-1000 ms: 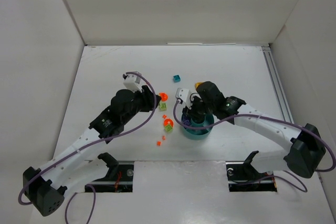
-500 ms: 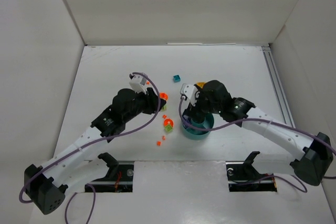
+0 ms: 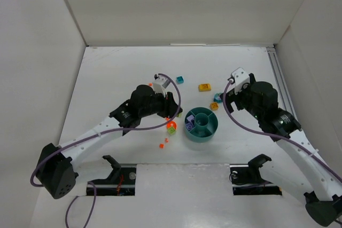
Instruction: Sort the legos into containers by color
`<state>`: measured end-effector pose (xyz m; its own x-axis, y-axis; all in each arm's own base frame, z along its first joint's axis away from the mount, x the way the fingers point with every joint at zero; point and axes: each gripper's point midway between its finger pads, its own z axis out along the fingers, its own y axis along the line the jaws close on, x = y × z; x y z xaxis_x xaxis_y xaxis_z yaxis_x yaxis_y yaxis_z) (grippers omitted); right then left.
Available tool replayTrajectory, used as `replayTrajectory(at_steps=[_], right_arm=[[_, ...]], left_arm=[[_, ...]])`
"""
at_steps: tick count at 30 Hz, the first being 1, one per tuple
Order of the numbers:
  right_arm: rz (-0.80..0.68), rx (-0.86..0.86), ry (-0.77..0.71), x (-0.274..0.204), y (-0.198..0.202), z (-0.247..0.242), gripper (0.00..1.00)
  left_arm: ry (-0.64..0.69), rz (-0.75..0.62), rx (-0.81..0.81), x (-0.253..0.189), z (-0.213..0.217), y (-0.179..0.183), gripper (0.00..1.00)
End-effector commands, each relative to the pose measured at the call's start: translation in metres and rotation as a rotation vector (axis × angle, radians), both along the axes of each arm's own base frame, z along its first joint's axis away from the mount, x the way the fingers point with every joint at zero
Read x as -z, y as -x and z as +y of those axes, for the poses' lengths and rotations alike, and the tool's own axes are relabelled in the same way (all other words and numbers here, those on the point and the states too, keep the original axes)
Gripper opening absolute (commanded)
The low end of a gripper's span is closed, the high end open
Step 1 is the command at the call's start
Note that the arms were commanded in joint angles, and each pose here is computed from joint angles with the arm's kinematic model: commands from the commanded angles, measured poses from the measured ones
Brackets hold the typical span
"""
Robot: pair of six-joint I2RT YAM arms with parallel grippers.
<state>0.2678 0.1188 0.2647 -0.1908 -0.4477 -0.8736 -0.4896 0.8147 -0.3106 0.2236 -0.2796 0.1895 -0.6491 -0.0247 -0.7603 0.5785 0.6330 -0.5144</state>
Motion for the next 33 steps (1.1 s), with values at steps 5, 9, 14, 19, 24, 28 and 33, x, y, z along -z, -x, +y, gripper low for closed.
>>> replayTrajectory(at_steps=[5,9,14,19,24,28,33], right_arm=[[0.043,0.079,0.011,0.016,0.001,-0.030,0.99],[0.056,0.040,0.003,0.019,-0.001,-0.023,0.99],[0.045,0.045,0.007,0.015,-0.003,-0.026,0.99],[0.037,0.045,0.004,0.014,0.002,-0.028,0.99],[0.024,0.082,0.015,0.012,0.011,-0.039,0.99],[0.009,0.074,0.004,0.008,0.014,-0.038,0.99],[0.012,0.066,-0.002,0.008,0.016,-0.039,0.99]], left_arm=[[0.083,-0.166,0.099,-0.054,-0.035,-0.019,0.00],[0.069,-0.162,0.174,-0.053,-0.058,-0.031,0.00],[0.061,-0.157,0.267,-0.051,-0.088,-0.037,0.00],[-0.031,-0.122,0.267,-0.025,-0.118,-0.043,0.00],[-0.121,-0.124,0.200,-0.006,-0.127,-0.052,0.00],[-0.170,-0.107,0.154,0.014,-0.125,-0.062,0.00],[-0.153,-0.066,0.133,0.022,-0.132,-0.065,0.00]])
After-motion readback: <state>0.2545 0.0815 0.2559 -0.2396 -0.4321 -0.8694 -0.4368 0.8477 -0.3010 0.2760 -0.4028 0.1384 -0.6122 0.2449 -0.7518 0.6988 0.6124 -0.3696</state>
